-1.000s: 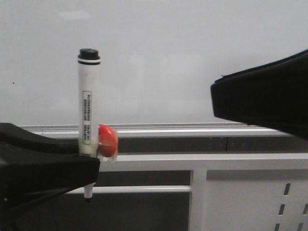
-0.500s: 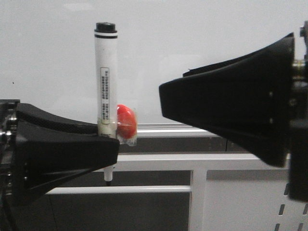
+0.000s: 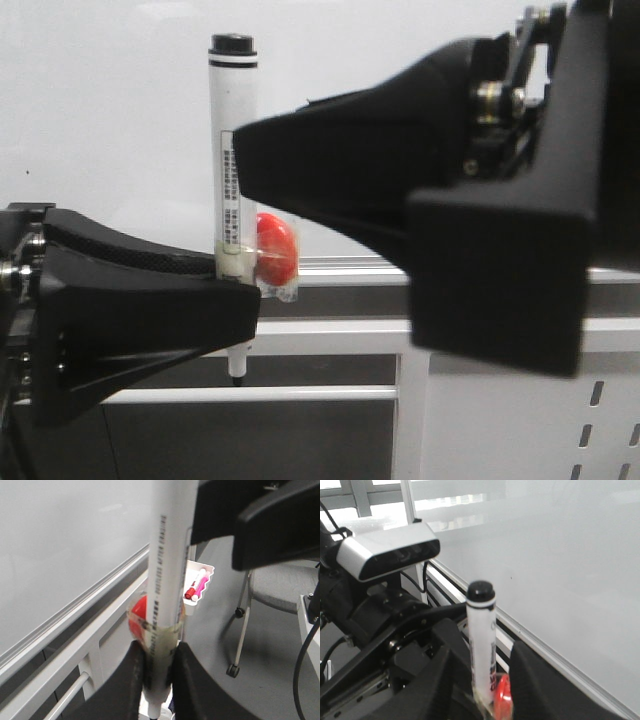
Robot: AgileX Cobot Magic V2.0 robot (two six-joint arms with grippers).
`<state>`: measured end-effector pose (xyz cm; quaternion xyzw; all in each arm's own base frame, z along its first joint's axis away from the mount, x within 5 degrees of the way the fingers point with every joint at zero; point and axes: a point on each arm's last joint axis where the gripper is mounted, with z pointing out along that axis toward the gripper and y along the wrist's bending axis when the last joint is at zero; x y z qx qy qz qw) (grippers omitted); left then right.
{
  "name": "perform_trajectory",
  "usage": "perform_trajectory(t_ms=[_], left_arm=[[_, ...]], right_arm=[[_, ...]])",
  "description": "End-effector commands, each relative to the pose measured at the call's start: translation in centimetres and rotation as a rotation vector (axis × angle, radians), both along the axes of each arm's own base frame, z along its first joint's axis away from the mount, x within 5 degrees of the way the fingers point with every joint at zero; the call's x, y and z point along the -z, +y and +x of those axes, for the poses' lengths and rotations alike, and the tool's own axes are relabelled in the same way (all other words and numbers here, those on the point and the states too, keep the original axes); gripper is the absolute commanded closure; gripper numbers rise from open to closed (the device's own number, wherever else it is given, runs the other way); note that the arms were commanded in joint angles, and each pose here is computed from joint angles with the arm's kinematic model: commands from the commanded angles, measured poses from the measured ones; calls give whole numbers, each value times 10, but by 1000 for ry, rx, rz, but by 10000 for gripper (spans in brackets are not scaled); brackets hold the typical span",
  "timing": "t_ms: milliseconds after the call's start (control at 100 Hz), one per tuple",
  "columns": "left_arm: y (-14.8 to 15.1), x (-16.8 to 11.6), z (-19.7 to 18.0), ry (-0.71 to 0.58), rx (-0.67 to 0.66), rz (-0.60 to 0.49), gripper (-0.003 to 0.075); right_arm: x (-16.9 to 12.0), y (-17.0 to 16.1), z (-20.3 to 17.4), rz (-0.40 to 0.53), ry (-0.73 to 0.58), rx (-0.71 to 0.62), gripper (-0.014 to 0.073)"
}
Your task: Write number 1 on whiteboard
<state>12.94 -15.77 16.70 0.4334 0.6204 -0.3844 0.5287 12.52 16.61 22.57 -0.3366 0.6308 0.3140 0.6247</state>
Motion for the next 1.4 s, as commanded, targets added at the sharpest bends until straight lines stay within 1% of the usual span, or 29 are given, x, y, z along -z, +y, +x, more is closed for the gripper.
perform_trajectory(t_ms=[0, 120, 240, 420, 740, 810, 880, 950, 1050, 1270, 1340, 1390], left_arm=[[-5, -29, -3, -80, 56, -243, 739], [-8, -31, -3, -81, 94, -247, 739], [-10, -35, 0, -84, 98, -260, 739], [-12, -36, 0, -85, 115, -261, 739], [-12, -36, 0, -87, 120, -261, 739], [-12, -36, 0, -87, 120, -261, 739], [-12, -36, 0, -87, 120, -261, 739], [-12, -36, 0, -87, 120, -261, 739], [-12, -36, 0, -87, 120, -261, 739], [-12, -36, 1, -86, 107, -265, 731], [-12, -36, 1, -86, 107, -265, 694], [-12, -36, 1, -86, 105, -265, 642]], right_arm=[[-21, 4, 2, 107, -84, -17, 352], [-20, 5, 2, 101, -83, -19, 352], [-20, 5, 2, 101, -84, -21, 352], [-24, 5, 1, 131, -106, -27, 352], [-23, 5, 0, 134, -96, -36, 361], [-23, 6, 0, 136, -93, -38, 393], [-23, 6, 0, 136, -92, -39, 449], [-23, 6, 0, 136, -92, -39, 530], [-24, 6, 0, 138, -93, -39, 676], [-24, 6, 0, 143, -88, -40, 674], [-24, 6, 0, 143, -88, -40, 674], [-24, 6, 0, 143, -88, -40, 674]])
